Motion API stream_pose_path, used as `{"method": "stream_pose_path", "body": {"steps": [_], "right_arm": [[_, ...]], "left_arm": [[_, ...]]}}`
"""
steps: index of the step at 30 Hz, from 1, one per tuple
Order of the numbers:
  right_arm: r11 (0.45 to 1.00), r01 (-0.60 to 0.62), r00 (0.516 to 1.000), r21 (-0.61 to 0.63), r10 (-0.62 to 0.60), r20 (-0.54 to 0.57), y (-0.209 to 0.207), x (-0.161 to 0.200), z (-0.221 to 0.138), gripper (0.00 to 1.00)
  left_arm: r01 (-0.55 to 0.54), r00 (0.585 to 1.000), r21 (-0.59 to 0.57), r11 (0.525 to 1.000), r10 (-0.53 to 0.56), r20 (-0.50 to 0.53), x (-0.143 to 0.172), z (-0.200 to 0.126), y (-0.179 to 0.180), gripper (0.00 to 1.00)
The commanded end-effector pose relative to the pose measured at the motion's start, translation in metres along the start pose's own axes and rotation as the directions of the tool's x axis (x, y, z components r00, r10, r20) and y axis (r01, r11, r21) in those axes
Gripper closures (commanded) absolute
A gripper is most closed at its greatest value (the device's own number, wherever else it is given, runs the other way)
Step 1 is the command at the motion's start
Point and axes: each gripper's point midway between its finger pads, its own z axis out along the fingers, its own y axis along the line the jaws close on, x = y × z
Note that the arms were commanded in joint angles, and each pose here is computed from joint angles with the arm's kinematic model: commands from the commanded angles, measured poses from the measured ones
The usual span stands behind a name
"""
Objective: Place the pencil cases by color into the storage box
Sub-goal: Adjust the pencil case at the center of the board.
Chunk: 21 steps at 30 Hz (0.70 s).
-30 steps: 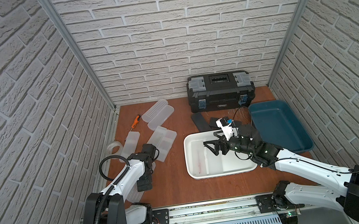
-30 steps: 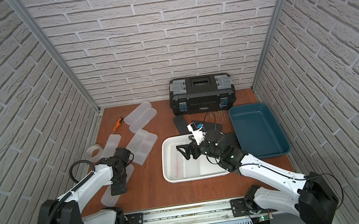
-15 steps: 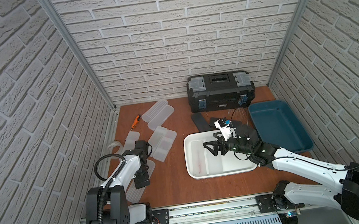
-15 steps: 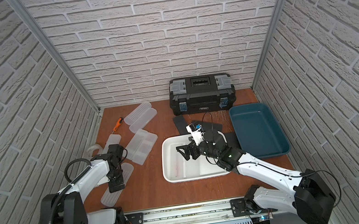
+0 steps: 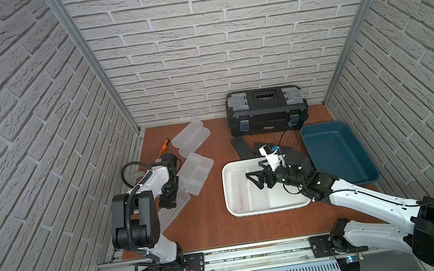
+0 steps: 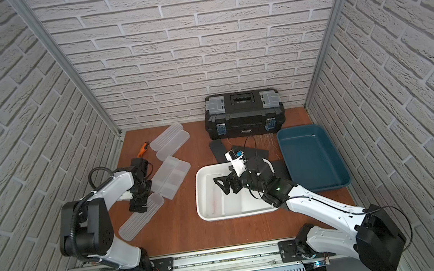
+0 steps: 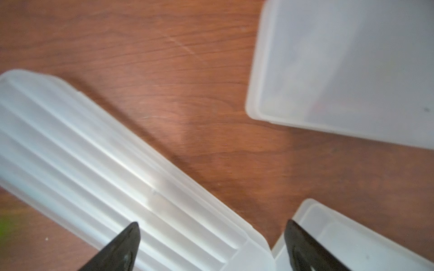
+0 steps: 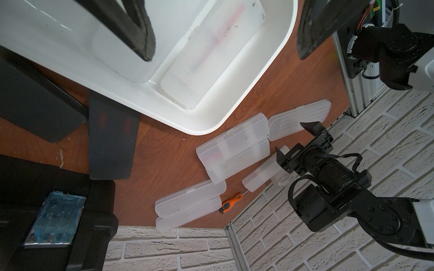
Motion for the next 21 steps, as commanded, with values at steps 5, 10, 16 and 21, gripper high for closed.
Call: {"method": "stream_pose_path", "body": {"steps": [5,10,16,21], "right_arm": [[1.0,0.021,1.0,-0.008,-0.021,0.021,0.004,-0.008,0.002,0.06],[1.0,0.024,1.0,-0.009,-0.024,0.018,0.004,-0.007,0.002,0.06],[1.0,0.026,1.0,-0.015,-0.025,0.016,0.005,-0.007,0.003,0.06],[1.0,0.026,1.0,-0.018,-0.026,0.016,0.006,-0.007,0.003,0.06]], "left_arm": [[-0.404,0.915,0.012,0.914,0.404,0.01,0.01,-0.002,-0.007,0.06],[-0.624,0.777,0.036,0.781,0.614,0.136,0.009,-0.026,-0.022,0.03],[-0.716,0.696,0.135,0.685,0.685,0.214,-0.001,-0.042,-0.019,0.02],[-0.681,0.732,0.312,0.662,0.619,0.284,-0.01,-0.055,-0.026,0.02]]}}
